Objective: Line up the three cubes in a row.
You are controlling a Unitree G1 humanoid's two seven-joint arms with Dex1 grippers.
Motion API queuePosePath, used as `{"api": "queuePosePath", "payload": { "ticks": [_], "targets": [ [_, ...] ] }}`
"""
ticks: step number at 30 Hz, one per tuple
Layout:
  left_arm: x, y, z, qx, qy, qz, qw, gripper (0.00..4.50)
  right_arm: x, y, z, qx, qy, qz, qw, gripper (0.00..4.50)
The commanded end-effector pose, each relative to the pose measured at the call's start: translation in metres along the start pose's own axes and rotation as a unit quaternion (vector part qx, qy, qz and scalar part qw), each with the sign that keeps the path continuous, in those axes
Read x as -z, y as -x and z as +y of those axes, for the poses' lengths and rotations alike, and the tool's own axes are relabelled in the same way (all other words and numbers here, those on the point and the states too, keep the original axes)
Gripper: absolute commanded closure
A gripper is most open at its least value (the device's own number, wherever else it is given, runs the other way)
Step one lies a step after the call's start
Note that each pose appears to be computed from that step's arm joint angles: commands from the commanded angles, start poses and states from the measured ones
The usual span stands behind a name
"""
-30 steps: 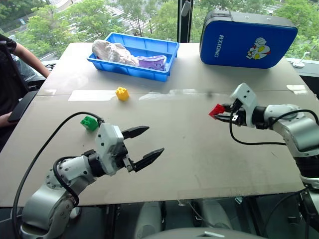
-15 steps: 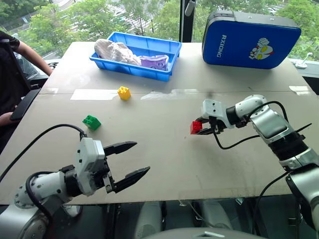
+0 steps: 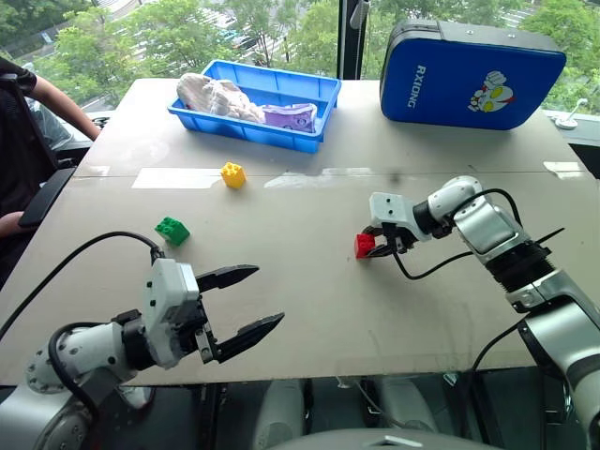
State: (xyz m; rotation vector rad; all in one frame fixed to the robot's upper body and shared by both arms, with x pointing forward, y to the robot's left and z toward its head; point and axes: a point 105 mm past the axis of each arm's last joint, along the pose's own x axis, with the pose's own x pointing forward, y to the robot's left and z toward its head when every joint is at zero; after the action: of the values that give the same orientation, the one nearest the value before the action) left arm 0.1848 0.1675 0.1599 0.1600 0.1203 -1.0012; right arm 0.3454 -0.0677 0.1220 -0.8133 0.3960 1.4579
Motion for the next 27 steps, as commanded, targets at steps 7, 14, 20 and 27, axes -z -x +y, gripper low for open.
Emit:
{"api": "queuePosePath", "payload": {
  "ticks": [7, 14, 20, 27],
  "targets": [
    [-0.009, -0.002, -0.005, -0.001, -0.022, -0.009, 1.0, 0.0, -0.006, 0.002, -0.005, -0.006, 0.017, -0.005, 1.0, 2.15],
    [-0.007, 0.001, 0.005, -0.04, -0.023, -0.011, 0.999, 0.0, -0.01, 0.006, -0.01, 0.012, 0.036, -0.026, 0.999, 0.04],
    [-0.001, 0.007, 0.043, -0.156, 0.0, -0.021, 0.988, 0.0, -0.031, 0.033, 0.002, 0.023, 0.011, -0.119, 0.993, 0.04],
    [-0.003, -0.007, 0.047, -0.118, 0.004, -0.018, 0.993, 0.0, -0.014, 0.028, 0.007, 0.07, -0.071, -0.081, 0.992, 0.04]
  ]
}}
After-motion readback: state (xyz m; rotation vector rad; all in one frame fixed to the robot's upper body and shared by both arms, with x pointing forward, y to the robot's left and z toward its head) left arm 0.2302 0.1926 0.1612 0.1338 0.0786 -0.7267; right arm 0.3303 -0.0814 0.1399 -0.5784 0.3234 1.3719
